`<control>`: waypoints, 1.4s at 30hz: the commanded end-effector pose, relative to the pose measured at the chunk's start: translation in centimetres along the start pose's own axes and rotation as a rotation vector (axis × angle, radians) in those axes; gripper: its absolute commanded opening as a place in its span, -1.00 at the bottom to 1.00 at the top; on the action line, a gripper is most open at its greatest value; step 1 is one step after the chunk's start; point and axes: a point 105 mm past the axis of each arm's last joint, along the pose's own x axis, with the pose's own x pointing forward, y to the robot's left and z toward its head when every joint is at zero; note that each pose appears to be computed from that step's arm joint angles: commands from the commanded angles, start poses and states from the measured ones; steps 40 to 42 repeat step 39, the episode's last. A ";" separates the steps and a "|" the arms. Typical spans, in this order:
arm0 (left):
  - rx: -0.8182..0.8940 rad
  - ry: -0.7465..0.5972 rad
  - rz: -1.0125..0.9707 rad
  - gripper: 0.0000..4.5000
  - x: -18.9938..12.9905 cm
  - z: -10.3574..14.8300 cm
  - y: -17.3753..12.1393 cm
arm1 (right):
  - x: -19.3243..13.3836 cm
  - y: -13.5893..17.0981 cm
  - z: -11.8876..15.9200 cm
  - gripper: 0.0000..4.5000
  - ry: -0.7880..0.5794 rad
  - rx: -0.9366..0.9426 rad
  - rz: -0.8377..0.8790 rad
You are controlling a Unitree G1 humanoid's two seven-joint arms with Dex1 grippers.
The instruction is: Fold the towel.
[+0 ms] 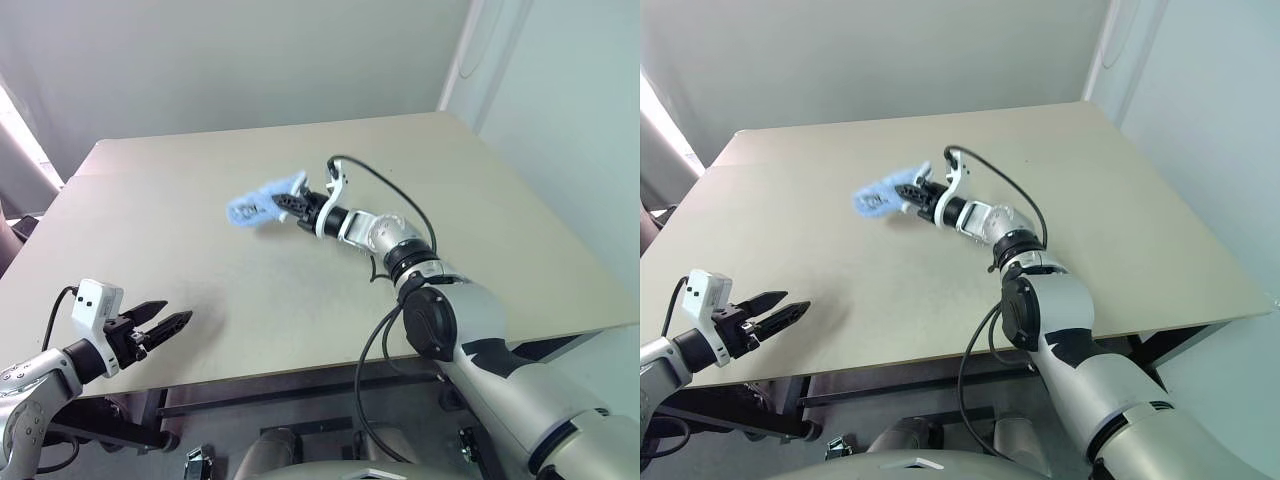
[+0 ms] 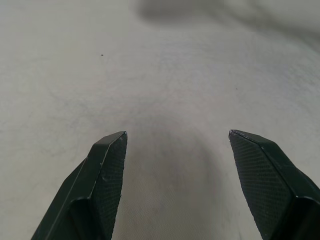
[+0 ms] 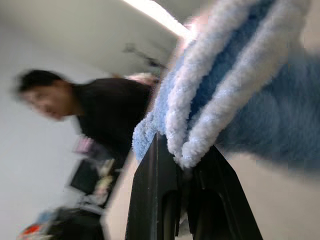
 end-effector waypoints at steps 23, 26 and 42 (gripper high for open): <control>0.014 -0.046 -0.019 0.53 1.4 2.4 0.8 | -9.1 -1.8 2.3 0.65 0.308 -0.475 0.088; 0.015 -0.082 -0.019 0.53 1.7 2.9 1.1 | -12.4 -0.3 2.4 0.65 0.227 -0.793 0.168; 0.062 -0.104 -0.009 0.53 2.9 4.4 2.5 | -17.4 -1.5 3.3 0.65 0.068 -0.927 0.149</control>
